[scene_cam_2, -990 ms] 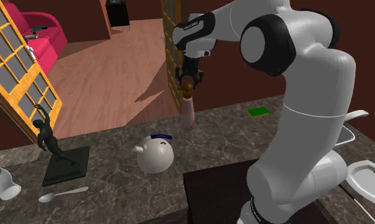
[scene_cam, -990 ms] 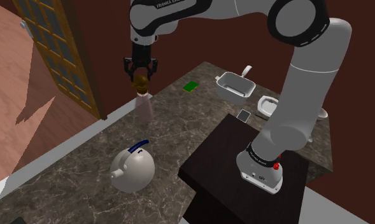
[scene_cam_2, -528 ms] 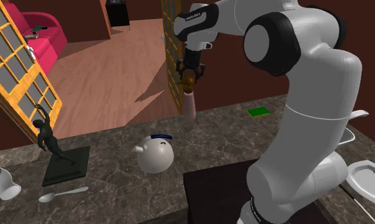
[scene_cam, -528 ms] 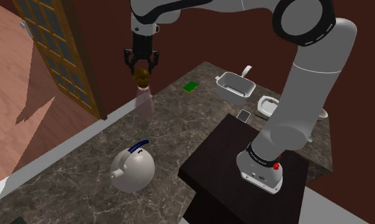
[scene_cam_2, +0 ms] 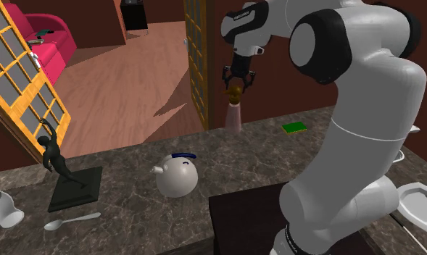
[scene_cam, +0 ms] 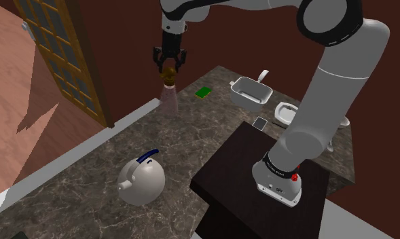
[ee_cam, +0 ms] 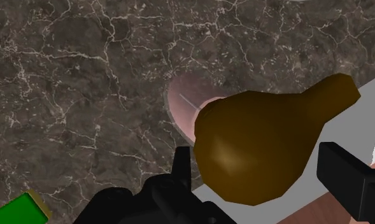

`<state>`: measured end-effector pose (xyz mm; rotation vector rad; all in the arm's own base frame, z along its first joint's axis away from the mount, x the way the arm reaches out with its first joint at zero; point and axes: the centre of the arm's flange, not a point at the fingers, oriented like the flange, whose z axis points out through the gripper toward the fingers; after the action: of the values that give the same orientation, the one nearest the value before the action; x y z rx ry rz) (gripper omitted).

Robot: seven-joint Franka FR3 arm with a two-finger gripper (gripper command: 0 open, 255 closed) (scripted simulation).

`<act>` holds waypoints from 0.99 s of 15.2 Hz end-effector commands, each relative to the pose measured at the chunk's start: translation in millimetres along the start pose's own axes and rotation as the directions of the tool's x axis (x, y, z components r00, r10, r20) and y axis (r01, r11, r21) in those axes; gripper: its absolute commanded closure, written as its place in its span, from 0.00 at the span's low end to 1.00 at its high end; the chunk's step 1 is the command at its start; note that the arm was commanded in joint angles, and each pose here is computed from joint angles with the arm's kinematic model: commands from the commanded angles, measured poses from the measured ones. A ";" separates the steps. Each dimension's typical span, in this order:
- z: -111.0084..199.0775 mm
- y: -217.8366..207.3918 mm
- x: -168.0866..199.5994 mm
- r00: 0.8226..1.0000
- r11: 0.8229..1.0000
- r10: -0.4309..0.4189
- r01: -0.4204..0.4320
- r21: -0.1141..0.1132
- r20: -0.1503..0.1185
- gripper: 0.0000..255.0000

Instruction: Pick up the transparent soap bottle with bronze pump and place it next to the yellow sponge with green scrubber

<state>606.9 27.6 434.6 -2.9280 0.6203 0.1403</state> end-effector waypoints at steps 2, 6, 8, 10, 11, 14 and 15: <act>-7.4 40.9 11.1 1.000 1.000 -0.001 0.001 0.000 -0.001 1.00; -15.6 90.7 26.8 1.000 1.000 -0.001 0.001 0.000 -0.001 1.00; -19.7 115.5 34.7 1.000 1.000 -0.001 0.001 0.000 -0.001 1.00; -23.8 140.4 42.5 1.000 1.000 -0.001 0.001 0.000 -0.001 1.00; -25.8 152.9 46.5 1.000 1.000 -0.001 0.001 0.000 -0.001 1.00; -32.0 190.2 58.2 1.000 1.000 -0.001 0.001 0.000 -0.001 1.00; -34.0 202.6 62.2 1.000 1.000 -0.001 0.001 0.000 -0.001 1.00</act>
<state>585.0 -173.3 436.3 -2.9277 0.6210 0.1399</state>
